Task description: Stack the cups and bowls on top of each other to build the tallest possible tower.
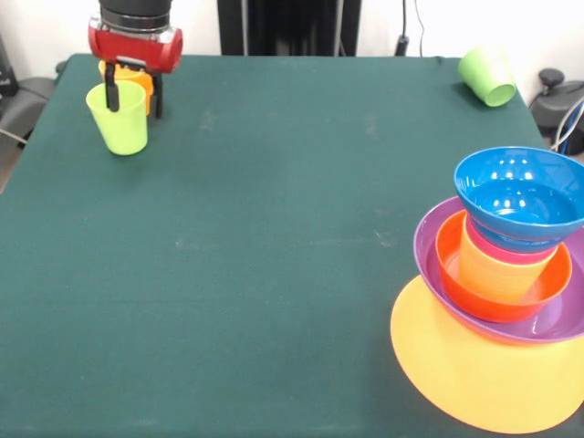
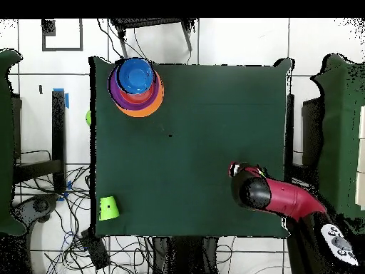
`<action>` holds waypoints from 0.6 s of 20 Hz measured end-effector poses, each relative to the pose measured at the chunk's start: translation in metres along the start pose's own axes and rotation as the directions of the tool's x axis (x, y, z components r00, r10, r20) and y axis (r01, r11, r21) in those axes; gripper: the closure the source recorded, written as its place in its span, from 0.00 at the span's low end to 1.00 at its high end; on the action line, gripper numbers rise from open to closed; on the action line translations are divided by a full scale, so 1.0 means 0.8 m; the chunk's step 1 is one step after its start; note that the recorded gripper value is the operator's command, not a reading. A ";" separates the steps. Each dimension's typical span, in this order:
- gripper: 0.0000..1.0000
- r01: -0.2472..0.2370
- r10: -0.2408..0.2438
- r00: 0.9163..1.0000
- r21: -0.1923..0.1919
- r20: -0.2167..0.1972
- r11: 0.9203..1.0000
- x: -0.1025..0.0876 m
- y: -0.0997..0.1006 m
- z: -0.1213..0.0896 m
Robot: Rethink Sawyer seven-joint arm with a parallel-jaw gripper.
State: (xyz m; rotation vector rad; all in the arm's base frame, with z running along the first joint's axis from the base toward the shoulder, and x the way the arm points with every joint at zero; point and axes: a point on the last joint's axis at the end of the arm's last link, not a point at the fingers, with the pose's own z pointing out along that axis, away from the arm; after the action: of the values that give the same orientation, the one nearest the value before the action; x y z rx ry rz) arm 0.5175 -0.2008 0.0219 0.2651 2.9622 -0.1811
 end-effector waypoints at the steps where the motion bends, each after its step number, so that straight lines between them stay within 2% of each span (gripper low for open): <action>1: 0.00 -0.006 0.006 1.000 0.000 -0.001 1.000 0.001 -0.004 0.001; 9: 0.00 -0.066 0.066 0.997 -0.004 -0.034 0.998 0.023 -0.037 0.018; 12: 0.00 -0.077 0.077 0.996 -0.006 -0.044 0.997 0.029 -0.042 0.023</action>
State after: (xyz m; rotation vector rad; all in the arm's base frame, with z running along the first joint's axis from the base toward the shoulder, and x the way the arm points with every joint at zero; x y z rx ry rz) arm 0.4911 -0.2321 0.0036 0.3863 2.9886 -0.1556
